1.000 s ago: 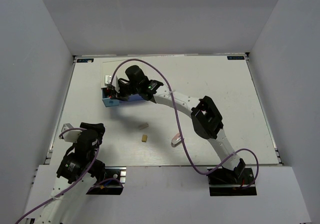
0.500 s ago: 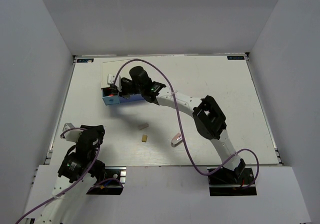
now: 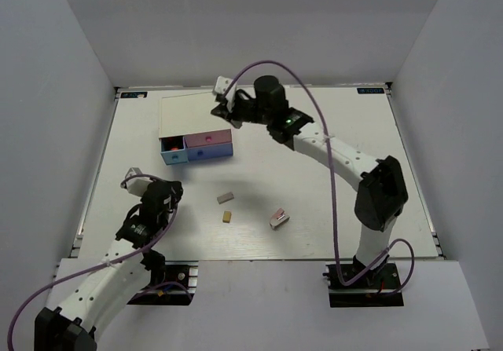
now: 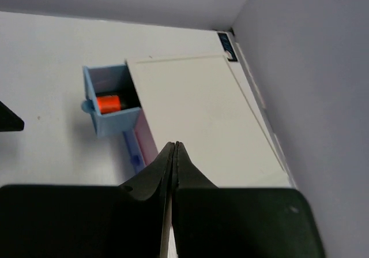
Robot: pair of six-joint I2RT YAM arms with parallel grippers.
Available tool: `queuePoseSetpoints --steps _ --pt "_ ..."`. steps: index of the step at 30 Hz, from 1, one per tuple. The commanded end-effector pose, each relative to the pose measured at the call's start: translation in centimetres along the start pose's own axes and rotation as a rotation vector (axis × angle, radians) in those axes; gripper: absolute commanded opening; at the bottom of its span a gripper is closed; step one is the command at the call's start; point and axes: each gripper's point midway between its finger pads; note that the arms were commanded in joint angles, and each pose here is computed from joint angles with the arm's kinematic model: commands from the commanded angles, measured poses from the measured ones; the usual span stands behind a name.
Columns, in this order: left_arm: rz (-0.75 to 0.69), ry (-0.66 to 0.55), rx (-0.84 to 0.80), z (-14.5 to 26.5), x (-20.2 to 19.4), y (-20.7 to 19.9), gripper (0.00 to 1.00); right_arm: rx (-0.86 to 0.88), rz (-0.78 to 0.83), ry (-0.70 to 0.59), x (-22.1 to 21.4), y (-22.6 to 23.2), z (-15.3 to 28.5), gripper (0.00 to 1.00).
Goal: Sort the stationery into containers
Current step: Close the drawer in the storage box.
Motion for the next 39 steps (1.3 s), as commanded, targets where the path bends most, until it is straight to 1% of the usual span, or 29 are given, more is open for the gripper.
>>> queuePoseSetpoints --steps 1,2,3,4,5,6,7,8,9,10,13,14,16,17,18,19,20,21,22,23,26,30,31,32,33,35,39 --pt "0.024 -0.051 -0.136 -0.2 1.5 -3.6 0.33 -0.076 -0.035 0.033 0.8 -2.5 4.5 0.0" --pt "0.019 -0.046 -0.129 -0.5 1.3 -3.5 0.37 -0.084 -0.056 0.067 0.0 -2.7 5.3 0.0" --pt "0.019 -0.045 -0.127 -0.6 1.3 -3.5 0.39 -0.098 -0.08 0.095 -1.3 -3.0 6.6 0.0" --pt "0.019 -0.036 -0.137 -0.7 1.1 -3.8 0.39 -0.118 -0.087 0.101 -1.6 -3.6 7.5 0.0" --pt "0.015 -0.044 -0.147 -0.8 1.2 -4.1 0.41 -0.13 -0.081 0.091 -1.1 -3.7 8.5 0.0" --pt "0.009 -0.037 -0.137 -1.2 1.1 -4.2 0.45 -0.149 -0.109 0.126 -3.1 -4.0 9.9 0.01" --pt "0.009 -0.038 -0.138 -1.3 1.2 -4.6 0.49 -0.158 -0.113 0.129 -3.3 -4.0 10.6 0.01" --pt "0.004 -0.041 -0.123 -1.7 1.1 -4.4 0.51 -0.153 -0.138 0.16 -5.1 -3.4 11.2 0.01" --pt "0.008 -0.045 -0.129 -1.8 1.4 -5.0 0.51 -0.18 -0.126 0.142 -4.1 -4.0 12.6 0.02" --pt "0.007 -0.042 -0.101 -2.3 1.3 -4.9 0.51 -0.195 -0.132 0.148 -4.5 -4.4 13.4 0.02" --pt "0.016 -0.073 -0.086 -3.1 2.3 -5.7 0.51 -0.228 -0.149 0.162 -5.4 -4.5 15.7 0.02" --pt "0.012 -0.068 -0.079 -3.6 2.1 -5.9 0.51 -0.221 -0.168 0.183 -6.6 -3.9 16.1 0.04" --pt "0.013 -0.086 -0.066 -3.9 2.5 -6.1 0.51 -0.247 -0.166 0.174 -6.2 -4.3 17.5 0.04" --pt "0.029 -0.091 -0.076 -3.9 3.0 -6.9 0.51 -0.248 -0.174 0.186 -7.0 -3.8 18.0 0.04" --pt "0.032 -0.1 -0.049 -4.3 2.9 -6.5 0.51 -0.265 -0.185 0.195 -7.6 -4.1 18.6 0.05" --pt "0.038 -0.117 -0.04 -4.5 3.5 -6.5 0.51 -0.273 -0.181 0.188 -7.3 -4.1 19.1 0.05" --pt "0.058 -0.135 -0.046 -4.4 4.2 -7.1 0.51 -0.271 -0.193 0.198 -8.0 -3.7 19.3 0.05" --pt "0.054 -0.14 -0.014 -4.7 4.1 -6.5 0.51 -0.286 -0.206 0.2 -8.3 -4.0 19.9 0.05" --pt "0.05 -0.144 -0.002 -4.9 4.3 -6.5 0.51 -0.294 -0.205 0.196 -8.2 -4.0 20.2 0.07" --pt "0.056 -0.158 -0.003 -4.9 4.8 -7.0 0.51 -0.291 -0.214 0.203 -8.7 -3.7 20.4 0.07" --pt "0.058 -0.173 0.025 -5.4 5.5 -6.9 0.5 -0.321 -0.24 0.209 -9.4 -4.0 21.7 0.07" --pt "0.053 -0.181 0.065 -6.3 5.8 -6.3 0.5 -0.33 -0.252 0.21 -9.8 -3.9 22.5 0.07" --pt "0.059 -0.178 0.052 -6.3 5.8 -6.6 0.5 -0.332 -0.256 0.212 -9.9 -3.8 22.6 0.07" --pt "0.055 -0.176 0.069 -6.7 5.7 -6.2 0.5 -0.341 -0.26 0.213 -10.1 -4.0 23.0 0.08" --pt "0.068 -0.19 0.063 -6.7 6.3 -6.5 0.5 -0.345 -0.263 0.212 -10.2 -4.0 23.1 0.08" --pt "0.055 -0.169 0.075 -7.2 5.6 -6.2 0.5 -0.355 -0.269 0.215 -10.4 -4.2 23.6 0.08" --pt "0.069 -0.171 0.082 -7.8 6.0 -5.8 0.5 -0.359 -0.281 0.219 -10.9 -4.1 23.9 0.08"
Point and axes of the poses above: each gripper's point midway between its finger pads, its own z axis back along the fingers, its own y axis along the line the jaws close on, x = y × z, and after that the axes turned 7 degrees about -z, right-handed
